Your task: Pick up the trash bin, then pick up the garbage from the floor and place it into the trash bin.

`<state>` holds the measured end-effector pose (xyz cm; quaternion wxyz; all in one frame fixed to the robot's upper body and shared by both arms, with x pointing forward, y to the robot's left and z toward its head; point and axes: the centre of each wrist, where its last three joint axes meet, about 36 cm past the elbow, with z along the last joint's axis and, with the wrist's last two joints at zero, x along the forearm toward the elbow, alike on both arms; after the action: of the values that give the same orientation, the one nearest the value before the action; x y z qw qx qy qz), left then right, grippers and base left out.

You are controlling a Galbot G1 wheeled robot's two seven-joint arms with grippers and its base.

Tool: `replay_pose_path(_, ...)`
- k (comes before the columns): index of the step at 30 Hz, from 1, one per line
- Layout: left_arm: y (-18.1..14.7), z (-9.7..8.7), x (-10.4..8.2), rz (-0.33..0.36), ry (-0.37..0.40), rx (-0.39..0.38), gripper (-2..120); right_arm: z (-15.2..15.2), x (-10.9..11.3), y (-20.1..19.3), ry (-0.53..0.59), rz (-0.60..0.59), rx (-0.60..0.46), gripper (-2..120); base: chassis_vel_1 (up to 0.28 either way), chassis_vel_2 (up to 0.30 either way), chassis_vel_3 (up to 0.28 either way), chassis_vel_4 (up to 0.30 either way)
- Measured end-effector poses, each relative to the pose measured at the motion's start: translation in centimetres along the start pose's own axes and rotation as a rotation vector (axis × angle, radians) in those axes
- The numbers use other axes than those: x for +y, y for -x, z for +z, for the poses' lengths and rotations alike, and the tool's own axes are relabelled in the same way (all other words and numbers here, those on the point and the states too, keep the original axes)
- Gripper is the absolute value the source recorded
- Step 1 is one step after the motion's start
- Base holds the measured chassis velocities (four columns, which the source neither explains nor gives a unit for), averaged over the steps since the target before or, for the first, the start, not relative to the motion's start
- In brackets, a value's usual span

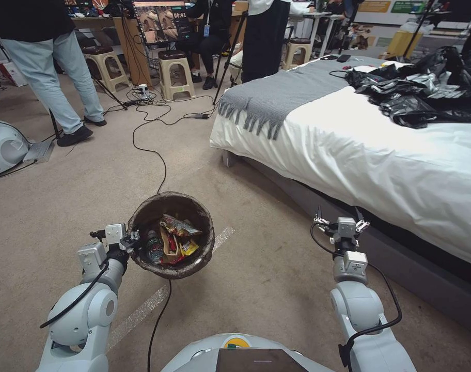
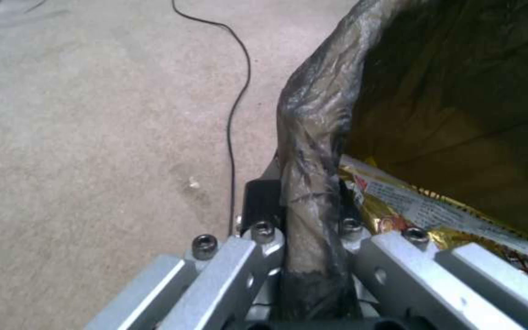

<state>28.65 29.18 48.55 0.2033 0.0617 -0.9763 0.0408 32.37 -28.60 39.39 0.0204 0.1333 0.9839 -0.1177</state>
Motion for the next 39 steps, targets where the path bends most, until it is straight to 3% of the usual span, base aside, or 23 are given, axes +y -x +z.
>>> replay_pose_path(13,0.0,0.0,-0.1,-0.011,-0.016,0.006,0,0.4,0.3,-0.1,0.003,-0.003,0.014,100,0.022,0.024,0.02,0.022)
replay_pose_path(39,0.7,0.3,0.6,-0.019,-0.039,0.018,0,1.2,2.9,-0.5,0.008,-0.043,0.009,100,0.1,0.104,0.108,0.102)
